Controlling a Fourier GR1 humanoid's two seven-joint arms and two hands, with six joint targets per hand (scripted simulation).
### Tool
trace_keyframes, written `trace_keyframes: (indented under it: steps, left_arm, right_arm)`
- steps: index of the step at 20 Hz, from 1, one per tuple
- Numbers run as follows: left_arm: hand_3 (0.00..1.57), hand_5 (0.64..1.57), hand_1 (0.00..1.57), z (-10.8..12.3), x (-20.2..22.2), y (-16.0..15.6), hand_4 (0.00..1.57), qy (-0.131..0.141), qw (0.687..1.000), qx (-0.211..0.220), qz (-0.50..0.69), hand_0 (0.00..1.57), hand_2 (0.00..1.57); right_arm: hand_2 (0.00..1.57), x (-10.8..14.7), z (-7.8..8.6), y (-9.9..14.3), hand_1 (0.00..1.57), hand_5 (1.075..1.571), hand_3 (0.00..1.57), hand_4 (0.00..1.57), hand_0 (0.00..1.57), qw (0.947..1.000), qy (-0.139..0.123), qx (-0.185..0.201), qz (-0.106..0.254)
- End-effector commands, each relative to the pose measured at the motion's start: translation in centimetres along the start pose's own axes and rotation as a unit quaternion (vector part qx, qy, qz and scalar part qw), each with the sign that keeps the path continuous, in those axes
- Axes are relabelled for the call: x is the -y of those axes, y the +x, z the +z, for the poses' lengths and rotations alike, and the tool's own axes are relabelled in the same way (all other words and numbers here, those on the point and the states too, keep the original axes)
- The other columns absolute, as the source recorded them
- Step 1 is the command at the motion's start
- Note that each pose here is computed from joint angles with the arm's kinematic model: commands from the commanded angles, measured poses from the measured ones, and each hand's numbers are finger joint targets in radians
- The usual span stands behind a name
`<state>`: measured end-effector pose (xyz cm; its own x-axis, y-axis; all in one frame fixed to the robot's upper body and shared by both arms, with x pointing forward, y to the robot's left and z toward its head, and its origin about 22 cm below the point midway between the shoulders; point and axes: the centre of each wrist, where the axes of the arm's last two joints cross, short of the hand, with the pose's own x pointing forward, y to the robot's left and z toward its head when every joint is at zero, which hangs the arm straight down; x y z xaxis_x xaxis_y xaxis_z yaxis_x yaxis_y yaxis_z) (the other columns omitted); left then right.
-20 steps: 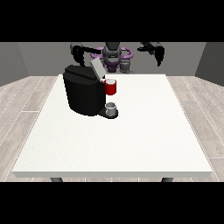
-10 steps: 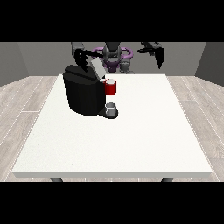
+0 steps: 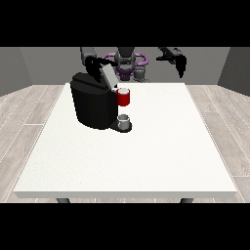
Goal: Insert the coffee pod into the coffee machine and close the lid
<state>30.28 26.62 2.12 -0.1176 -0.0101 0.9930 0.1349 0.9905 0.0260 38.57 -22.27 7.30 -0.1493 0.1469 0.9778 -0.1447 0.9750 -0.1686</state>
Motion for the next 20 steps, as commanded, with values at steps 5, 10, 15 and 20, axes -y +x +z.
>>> trace_keyframes:
  steps: [5, 10, 15, 20]
  left_arm:
    - [0.00, 1.571, 0.00, -0.8, -0.2, 1.0, 0.00, 0.013, 1.000, 0.007, -0.009, 0.00, 0.00]
    - [0.00, 1.571, 0.00, -0.4, -2.2, 1.0, 0.00, 0.012, 1.000, 0.015, -0.010, 0.00, 0.00]
    - [0.00, 1.571, 0.00, 0.5, 2.2, -1.0, 0.00, 0.012, 1.000, -0.005, -0.007, 0.00, 0.00]
    - [0.00, 1.571, 0.00, 0.6, -0.6, -0.4, 0.19, 0.004, 1.000, -0.001, -0.017, 0.00, 0.00]
  right_arm:
    - [0.00, -2.1, -1.7, 1.2, 0.00, 1.571, 0.00, 0.00, 0.00, 0.9998, 0.016, 0.011, 0.003]
    - [0.00, -0.7, -1.9, 1.2, 0.00, 1.571, 0.00, 0.08, 0.00, 0.9991, 0.032, 0.023, 0.017]
    - [0.00, -4.1, -2.5, 1.7, 0.00, 1.571, 0.00, 0.14, 0.00, 0.9983, 0.041, 0.015, 0.037]
    - [0.00, -3.6, -3.8, 4.3, 0.00, 1.571, 0.00, 0.12, 0.00, 0.9954, 0.049, 0.042, 0.071]
